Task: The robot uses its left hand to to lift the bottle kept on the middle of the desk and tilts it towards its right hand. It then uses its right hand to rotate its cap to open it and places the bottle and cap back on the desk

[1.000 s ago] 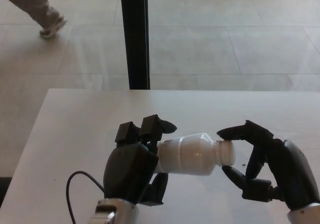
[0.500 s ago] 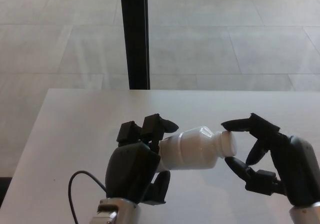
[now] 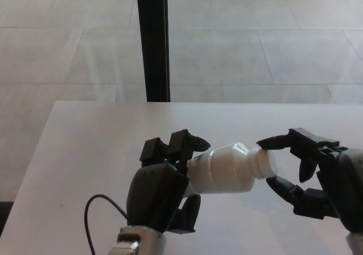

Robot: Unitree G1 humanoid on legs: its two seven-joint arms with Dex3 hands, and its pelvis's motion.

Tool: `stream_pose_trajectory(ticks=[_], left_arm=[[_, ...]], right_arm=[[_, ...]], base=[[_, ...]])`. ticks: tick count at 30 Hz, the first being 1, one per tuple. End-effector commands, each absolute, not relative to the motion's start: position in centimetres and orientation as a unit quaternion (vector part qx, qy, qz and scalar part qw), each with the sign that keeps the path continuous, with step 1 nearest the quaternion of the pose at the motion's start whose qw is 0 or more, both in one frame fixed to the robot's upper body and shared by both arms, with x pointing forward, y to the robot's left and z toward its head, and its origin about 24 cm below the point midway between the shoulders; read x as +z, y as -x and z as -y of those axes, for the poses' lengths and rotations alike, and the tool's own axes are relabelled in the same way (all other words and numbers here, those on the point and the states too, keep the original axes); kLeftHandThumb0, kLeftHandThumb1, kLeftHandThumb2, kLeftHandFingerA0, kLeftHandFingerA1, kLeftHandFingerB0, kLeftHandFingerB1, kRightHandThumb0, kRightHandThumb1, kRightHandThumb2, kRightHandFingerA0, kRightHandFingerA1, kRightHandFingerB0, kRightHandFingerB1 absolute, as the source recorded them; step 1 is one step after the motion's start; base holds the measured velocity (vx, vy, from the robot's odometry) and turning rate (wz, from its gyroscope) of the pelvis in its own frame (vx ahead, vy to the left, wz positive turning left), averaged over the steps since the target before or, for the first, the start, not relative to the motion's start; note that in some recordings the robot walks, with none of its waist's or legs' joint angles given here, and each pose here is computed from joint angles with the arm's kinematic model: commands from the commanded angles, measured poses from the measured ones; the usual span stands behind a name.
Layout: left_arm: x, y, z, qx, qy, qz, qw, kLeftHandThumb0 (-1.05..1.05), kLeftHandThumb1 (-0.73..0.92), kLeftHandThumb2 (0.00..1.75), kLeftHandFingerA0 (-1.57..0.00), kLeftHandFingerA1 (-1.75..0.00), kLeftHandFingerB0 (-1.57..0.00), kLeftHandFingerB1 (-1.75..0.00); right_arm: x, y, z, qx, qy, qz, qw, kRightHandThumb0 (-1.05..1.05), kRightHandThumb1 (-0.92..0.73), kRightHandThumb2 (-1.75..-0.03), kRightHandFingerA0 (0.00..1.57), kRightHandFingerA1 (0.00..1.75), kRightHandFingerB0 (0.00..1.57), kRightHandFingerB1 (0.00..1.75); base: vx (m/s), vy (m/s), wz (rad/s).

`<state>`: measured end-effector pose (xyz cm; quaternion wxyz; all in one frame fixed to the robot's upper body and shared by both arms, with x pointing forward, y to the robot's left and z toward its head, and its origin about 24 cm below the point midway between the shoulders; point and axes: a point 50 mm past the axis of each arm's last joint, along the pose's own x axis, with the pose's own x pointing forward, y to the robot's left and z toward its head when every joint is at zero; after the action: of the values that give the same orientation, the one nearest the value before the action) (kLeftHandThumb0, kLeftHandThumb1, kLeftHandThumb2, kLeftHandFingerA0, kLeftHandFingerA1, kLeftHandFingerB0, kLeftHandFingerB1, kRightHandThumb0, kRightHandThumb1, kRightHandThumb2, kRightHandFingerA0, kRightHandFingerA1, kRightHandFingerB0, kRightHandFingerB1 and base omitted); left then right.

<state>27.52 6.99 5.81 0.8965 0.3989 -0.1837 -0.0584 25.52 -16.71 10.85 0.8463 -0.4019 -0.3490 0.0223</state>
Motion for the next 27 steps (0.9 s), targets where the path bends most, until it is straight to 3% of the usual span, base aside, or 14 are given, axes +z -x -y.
stream_pose_trajectory(ticks=[1,2,3,10,11,12,13,14,16,18,19,27], left_arm=[[5.4,-27.8,-7.7,-0.055,-0.414,0.187,0.889,0.11,0.48,1.38,-1.06,-1.75,-0.87,-1.43],[5.4,-27.8,-7.7,-0.055,-0.414,0.186,0.889,0.11,0.48,1.38,-1.06,-1.75,-0.87,-1.43],[5.4,-27.8,-7.7,-0.056,-0.414,0.185,0.89,0.16,0.48,1.33,-0.92,-1.75,-0.84,-1.5],[5.6,-27.9,-7.7,-0.052,-0.416,0.191,0.888,0.17,0.5,1.32,-0.94,-1.75,-0.85,-1.48],[5.6,-27.9,-7.7,-0.052,-0.42,0.193,0.885,0.17,0.49,1.33,-0.95,-1.75,-0.85,-1.45],[5.6,-28.0,-7.7,-0.052,-0.419,0.192,0.886,0.17,0.49,1.33,-0.96,-1.75,-0.86,-1.45],[5.6,-28.0,-7.8,-0.052,-0.418,0.191,0.887,0.16,0.48,1.31,-0.94,-1.75,-0.86,-1.47],[5.6,-28.0,-7.8,-0.052,-0.425,0.196,0.882,0.18,0.48,1.32,-0.93,-1.75,-0.85,-1.45],[5.6,-28.0,-7.8,-0.053,-0.424,0.193,0.883,0.15,0.5,1.31,-0.94,-1.75,-0.84,-1.44],[5.6,-28.0,-7.7,-0.054,-0.416,0.188,0.888,0.16,0.5,1.32,-0.95,-1.75,-0.85,-1.45],[5.7,-28.1,-7.7,-0.053,-0.418,0.192,0.886,0.17,0.5,1.32,-0.96,-1.75,-0.85,-1.46],[5.9,-28.1,-7.9,-0.053,-0.424,0.194,0.883,0.18,0.45,1.35,-0.94,-1.75,-0.86,-1.45]], right_arm=[[11.7,-24.0,16.8,0.106,0.416,0.481,0.764,-0.18,-0.63,-0.83,0.78,1.75,0.83,1.0],[11.7,-24.0,16.8,0.106,0.416,0.481,0.764,-0.18,-0.63,-0.83,0.78,1.75,0.83,1.0],[11.7,-24.0,16.8,0.107,0.417,0.484,0.762,-0.18,-0.63,-0.81,0.78,1.75,0.81,1.02],[11.7,-23.9,16.3,0.143,0.44,0.503,0.73,-0.23,-0.69,-0.69,0.75,1.71,0.76,1.01],[11.8,-23.9,16.3,0.149,0.45,0.507,0.72,-0.21,-0.68,-0.68,0.88,1.68,0.79,1.06],[11.8,-23.9,16.2,0.155,0.451,0.508,0.717,-0.23,-0.69,-0.7,0.75,1.7,0.75,1.03],[11.9,-23.9,16.2,0.155,0.455,0.515,0.709,-0.18,-0.67,-0.7,0.86,1.67,0.77,1.06],[12.1,-23.9,16.3,0.154,0.46,0.521,0.702,-0.19,-0.7,-0.65,0.78,1.66,0.73,1.06],[12.2,-24.0,16.3,0.156,0.465,0.521,0.698,-0.19,-0.66,-0.7,0.76,1.59,0.72,1.06],[12.9,-24.2,16.6,0.162,0.492,0.538,0.665,-0.24,-0.68,-0.7,0.72,1.47,0.65,1.05],[13.4,-24.5,16.8,0.162,0.503,0.555,0.643,-0.25,-0.65,-0.68,0.76,1.4,0.73,1.04],[15.0,-25.5,17.6,0.16,0.542,0.595,0.571,-0.32,-0.62,-0.66,0.74,1.44,0.76,1.0]], base=[[0.0,0.0,0.0],[0.0,0.0,0.0],[0.0,0.0,0.0],[0.0,0.0,0.0],[0.0,0.0,0.0],[0.0,0.0,0.0],[0.0,0.0,0.0],[0.0,0.0,0.0],[0.0,0.0,0.0],[0.0,0.0,0.0],[0.0,0.0,0.0],[0.0,0.0,0.0]])
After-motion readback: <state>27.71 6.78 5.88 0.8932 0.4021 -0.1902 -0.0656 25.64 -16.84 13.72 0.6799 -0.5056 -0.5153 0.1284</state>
